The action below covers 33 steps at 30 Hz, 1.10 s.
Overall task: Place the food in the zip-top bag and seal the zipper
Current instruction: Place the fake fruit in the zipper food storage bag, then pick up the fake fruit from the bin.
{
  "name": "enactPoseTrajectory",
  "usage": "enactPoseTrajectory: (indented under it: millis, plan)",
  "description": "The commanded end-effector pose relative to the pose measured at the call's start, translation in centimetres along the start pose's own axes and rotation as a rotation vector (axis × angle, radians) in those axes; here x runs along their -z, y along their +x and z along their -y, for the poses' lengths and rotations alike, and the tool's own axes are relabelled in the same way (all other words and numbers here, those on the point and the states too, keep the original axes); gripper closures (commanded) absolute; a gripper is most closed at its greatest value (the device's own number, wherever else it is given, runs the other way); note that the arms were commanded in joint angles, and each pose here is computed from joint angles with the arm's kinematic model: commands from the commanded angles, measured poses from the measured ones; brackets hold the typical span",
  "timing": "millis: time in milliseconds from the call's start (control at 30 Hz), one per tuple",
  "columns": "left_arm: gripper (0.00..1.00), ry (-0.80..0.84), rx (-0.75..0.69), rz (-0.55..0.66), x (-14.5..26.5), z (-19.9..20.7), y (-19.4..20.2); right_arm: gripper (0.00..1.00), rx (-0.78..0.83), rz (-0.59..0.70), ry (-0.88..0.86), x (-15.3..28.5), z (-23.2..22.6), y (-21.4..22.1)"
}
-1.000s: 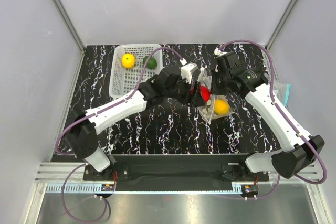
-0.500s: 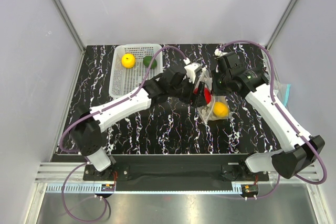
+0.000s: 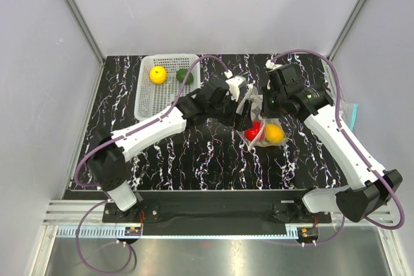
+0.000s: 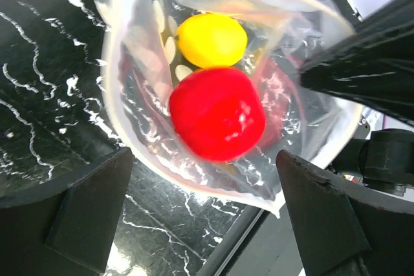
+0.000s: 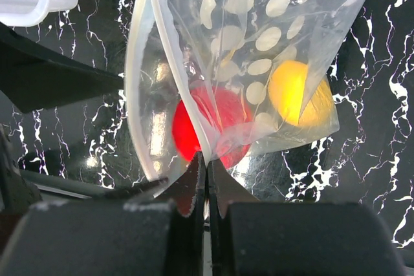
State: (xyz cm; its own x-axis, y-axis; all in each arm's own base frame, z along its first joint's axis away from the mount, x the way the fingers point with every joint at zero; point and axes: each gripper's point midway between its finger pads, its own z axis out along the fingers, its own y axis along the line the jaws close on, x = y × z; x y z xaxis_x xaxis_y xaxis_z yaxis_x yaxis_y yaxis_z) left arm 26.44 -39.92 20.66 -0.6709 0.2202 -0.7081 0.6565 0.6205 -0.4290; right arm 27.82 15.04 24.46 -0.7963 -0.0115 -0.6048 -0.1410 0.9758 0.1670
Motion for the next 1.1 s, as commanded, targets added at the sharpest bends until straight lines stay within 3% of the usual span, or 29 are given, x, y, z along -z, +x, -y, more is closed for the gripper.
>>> enactPoseTrajectory:
  millis: [0,300,500,733,1067]
  plan:
    - [0.01,-0.012,-0.021,0.113,3.3,-0.5,-3.6,1.00,-0.002,0.067,-0.022,1.4,-0.4,-1.2]
    - [0.01,-0.282,0.061,0.208,9.1,-12.3,-6.2,1.00,0.005,0.072,-0.023,1.6,-0.3,-1.1]
    - [0.01,-0.430,0.233,0.225,10.8,-22.2,-7.1,1.00,0.009,0.068,-0.025,1.5,-0.3,-1.1]
    - [0.01,-0.509,0.484,0.293,7.8,-32.1,-7.5,1.00,0.017,0.062,-0.030,1.3,-0.5,-1.1]
    - [0.01,-0.567,0.608,0.356,2.9,-38.4,-9.6,1.00,0.014,0.047,-0.058,0.6,-0.9,-0.4]
